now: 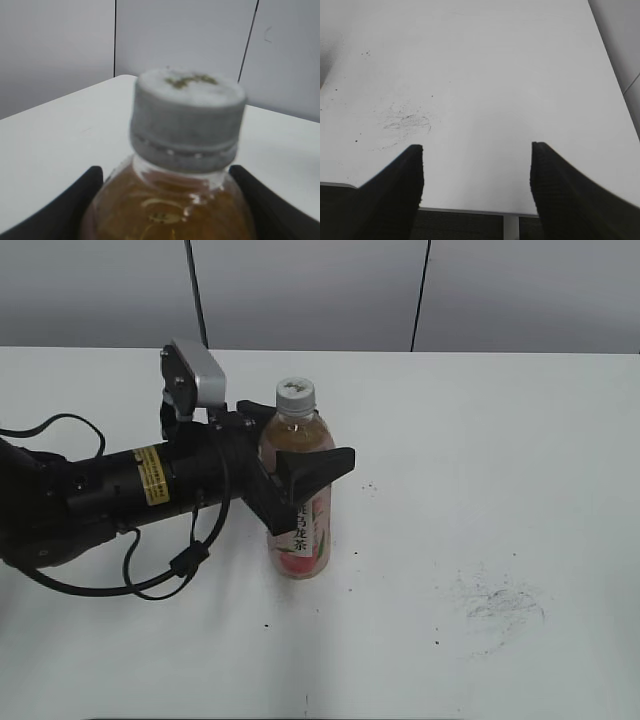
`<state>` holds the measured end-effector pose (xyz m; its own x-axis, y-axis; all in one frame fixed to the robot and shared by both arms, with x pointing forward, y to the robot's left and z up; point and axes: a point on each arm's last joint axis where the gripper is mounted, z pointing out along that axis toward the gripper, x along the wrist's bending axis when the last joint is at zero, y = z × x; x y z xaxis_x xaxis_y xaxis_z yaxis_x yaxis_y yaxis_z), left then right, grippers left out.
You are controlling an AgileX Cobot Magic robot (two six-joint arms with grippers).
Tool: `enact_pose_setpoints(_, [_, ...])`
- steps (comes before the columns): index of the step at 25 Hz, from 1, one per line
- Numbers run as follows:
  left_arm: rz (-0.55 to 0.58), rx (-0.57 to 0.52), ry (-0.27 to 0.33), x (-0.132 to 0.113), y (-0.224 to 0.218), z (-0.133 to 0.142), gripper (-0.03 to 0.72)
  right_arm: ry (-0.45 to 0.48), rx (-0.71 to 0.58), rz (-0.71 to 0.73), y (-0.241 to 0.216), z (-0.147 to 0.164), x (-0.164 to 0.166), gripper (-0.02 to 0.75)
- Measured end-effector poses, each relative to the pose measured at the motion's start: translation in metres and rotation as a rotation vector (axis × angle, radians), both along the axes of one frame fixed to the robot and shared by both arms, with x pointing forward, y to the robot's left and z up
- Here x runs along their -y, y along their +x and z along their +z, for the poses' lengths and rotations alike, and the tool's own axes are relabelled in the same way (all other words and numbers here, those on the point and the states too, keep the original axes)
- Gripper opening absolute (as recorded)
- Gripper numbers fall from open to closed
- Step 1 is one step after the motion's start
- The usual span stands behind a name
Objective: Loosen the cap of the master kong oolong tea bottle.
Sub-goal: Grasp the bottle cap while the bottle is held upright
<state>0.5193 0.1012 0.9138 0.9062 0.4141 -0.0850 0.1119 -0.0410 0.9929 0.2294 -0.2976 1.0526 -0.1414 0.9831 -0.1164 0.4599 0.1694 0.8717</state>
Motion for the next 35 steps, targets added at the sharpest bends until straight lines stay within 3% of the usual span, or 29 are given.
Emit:
enact_pose_setpoints(13, [0.002, 0.0, -0.002, 0.0, 0.0, 0.0, 0.447, -0.016, -0.031, 0.012, 0.014, 0.008, -0.001, 0.503])
enact_pose_setpoints(20, [0.003, -0.001, -0.002, 0.0, 0.0, 0.0, 0.447, -0.018, -0.143, 0.176, 0.081, 0.036, -0.018, 0.503])
enact_pose_setpoints(28, [0.003, -0.002, -0.003, 0.0, 0.0, 0.0, 0.447, 0.071, -0.294, 0.36, 0.176, 0.062, -0.043, 0.503])
enact_pose_setpoints(35, [0.009, -0.003, -0.008, 0.0, 0.001, 0.0, 0.447, -0.001, -0.364, 0.578, 0.238, 0.095, -0.092, 0.503])
